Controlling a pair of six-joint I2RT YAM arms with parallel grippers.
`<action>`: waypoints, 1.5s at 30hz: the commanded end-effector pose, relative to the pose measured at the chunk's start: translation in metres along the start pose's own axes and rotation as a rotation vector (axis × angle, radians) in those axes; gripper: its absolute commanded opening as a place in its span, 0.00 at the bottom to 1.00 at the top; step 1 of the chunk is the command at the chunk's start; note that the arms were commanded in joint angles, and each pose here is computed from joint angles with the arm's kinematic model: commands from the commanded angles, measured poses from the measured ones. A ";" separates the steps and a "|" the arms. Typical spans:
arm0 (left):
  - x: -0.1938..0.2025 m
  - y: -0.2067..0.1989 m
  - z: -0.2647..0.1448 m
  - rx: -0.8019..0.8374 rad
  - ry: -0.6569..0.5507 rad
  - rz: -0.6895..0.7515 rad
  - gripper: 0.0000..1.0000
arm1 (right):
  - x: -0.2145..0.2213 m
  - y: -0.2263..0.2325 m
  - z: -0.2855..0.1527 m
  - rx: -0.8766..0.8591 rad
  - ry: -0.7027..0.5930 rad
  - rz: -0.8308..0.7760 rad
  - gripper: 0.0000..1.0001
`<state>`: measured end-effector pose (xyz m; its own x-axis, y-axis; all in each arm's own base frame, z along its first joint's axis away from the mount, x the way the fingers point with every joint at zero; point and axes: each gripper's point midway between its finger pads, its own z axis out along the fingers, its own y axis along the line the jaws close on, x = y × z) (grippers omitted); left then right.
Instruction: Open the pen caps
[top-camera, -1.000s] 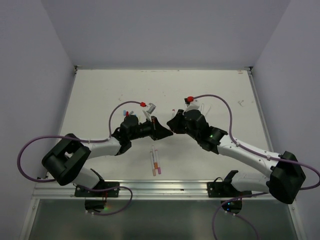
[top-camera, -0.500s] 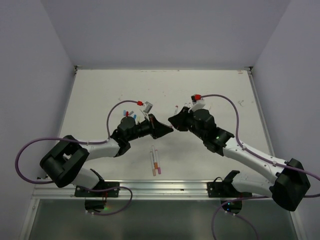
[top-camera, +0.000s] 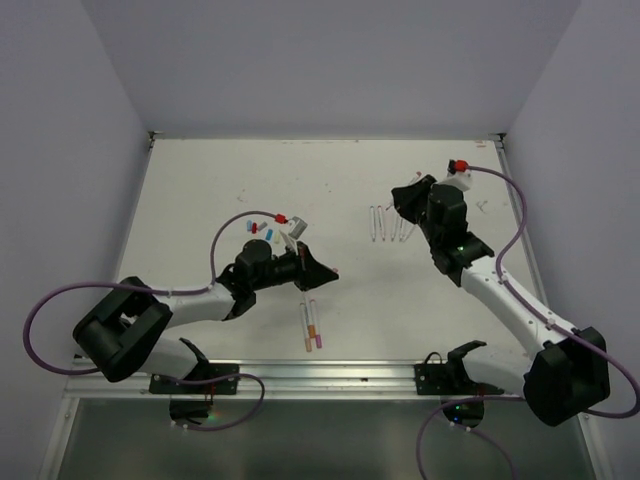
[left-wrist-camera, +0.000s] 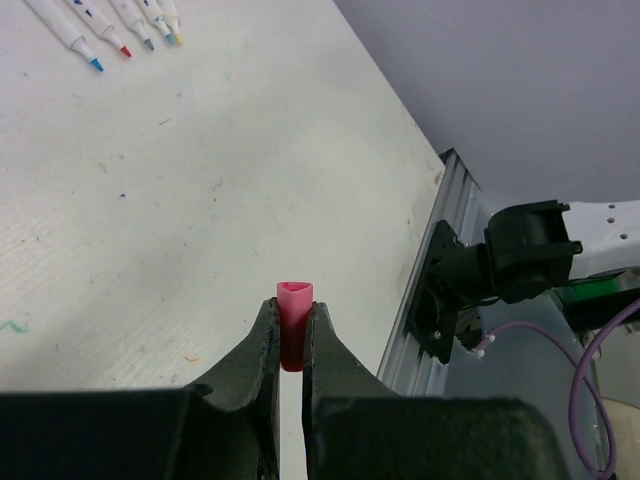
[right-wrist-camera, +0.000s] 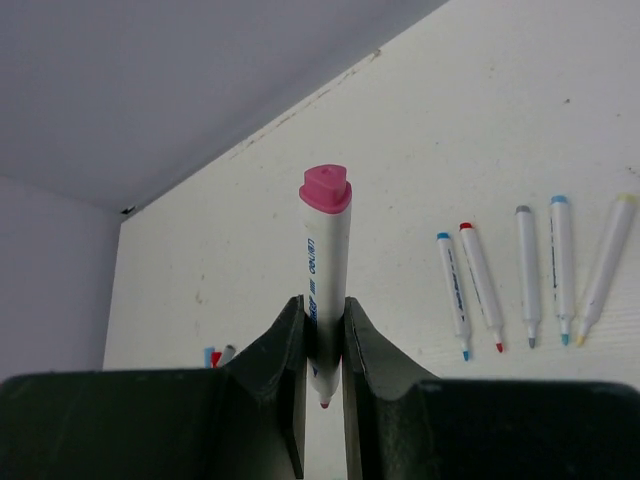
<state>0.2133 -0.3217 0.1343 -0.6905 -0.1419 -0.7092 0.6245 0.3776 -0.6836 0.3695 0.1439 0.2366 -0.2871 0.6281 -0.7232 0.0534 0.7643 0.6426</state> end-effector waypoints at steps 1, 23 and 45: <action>-0.001 -0.001 -0.002 -0.006 0.006 0.047 0.00 | -0.016 0.001 0.005 0.042 -0.025 -0.010 0.00; -0.054 0.176 -0.016 -0.935 0.153 0.147 0.00 | 0.036 -0.189 0.010 0.668 0.435 -0.170 0.00; -0.060 0.224 -0.034 -1.092 0.154 0.169 0.00 | 0.052 -0.215 0.067 0.697 0.492 -0.205 0.00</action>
<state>0.3643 -0.2034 0.0173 -0.7527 0.0721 -0.6544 0.1341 0.9899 -0.0452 0.3842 0.0212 0.0282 -0.7540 0.4654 -0.4636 0.4985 0.8650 0.0577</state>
